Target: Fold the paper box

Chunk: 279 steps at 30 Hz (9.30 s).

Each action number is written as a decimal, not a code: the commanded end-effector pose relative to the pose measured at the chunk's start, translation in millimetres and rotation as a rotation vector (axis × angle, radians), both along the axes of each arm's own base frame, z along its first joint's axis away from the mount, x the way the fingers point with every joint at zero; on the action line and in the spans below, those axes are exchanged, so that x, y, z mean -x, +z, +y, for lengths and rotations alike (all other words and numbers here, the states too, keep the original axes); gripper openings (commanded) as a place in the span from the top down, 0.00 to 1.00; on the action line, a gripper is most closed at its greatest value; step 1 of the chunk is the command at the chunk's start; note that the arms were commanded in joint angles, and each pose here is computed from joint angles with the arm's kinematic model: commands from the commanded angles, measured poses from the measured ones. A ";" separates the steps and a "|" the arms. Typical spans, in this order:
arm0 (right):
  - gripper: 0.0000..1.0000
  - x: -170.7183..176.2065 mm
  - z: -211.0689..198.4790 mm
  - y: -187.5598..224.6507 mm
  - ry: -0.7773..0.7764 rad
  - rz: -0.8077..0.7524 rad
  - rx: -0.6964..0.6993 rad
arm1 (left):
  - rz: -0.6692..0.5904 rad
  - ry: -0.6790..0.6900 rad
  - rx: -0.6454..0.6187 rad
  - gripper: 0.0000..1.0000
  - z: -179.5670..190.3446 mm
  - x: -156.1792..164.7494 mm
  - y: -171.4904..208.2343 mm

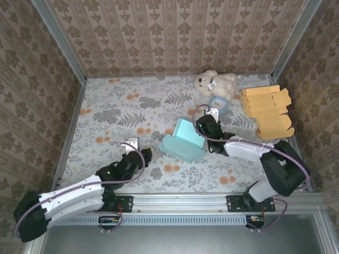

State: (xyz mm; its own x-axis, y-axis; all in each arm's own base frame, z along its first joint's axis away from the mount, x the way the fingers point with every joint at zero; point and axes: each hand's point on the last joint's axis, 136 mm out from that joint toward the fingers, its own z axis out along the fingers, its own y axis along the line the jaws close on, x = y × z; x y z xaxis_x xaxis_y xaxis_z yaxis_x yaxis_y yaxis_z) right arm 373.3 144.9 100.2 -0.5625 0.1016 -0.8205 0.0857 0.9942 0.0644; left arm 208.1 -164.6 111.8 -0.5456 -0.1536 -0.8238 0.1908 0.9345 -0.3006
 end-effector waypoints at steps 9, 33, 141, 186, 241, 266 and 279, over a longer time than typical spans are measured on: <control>0.39 0.2 -10.1 -55.9 -0.045 0.194 -0.181 | 0.014 0.000 0.000 0.49 1.9 9.9 0.8; 0.42 78.9 65.0 -35.6 0.162 0.165 -0.688 | 0.057 0.207 0.003 0.53 20.8 -32.6 -15.7; 0.67 -47.6 141.4 21.1 1.026 -0.170 0.166 | -0.007 0.145 -0.007 0.63 39.2 -44.8 31.2; 0.96 -50.5 161.5 16.0 1.112 -0.138 0.180 | -0.004 0.139 0.004 0.63 37.5 -44.9 28.5; 1.00 -3.1 131.2 47.8 0.834 -0.318 0.217 | 0.157 0.308 0.212 0.72 52.0 -144.0 26.6; 1.00 14.7 154.1 22.2 0.724 -0.266 0.135 | 0.169 0.170 0.173 0.74 -11.5 -120.3 9.2; 1.00 36.8 143.3 -6.1 0.652 -0.227 0.132 | 0.150 0.137 0.104 0.75 -24.9 -89.7 -1.6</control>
State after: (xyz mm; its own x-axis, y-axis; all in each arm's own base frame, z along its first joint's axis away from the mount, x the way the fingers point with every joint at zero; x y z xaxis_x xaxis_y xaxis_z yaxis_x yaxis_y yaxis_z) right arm 354.7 270.4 100.5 -0.2895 -0.3175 -0.9030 -0.4690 0.8694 -0.1554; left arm 303.9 -178.0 103.7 -0.6393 -0.3166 -0.7008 -0.0297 0.9208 -0.3889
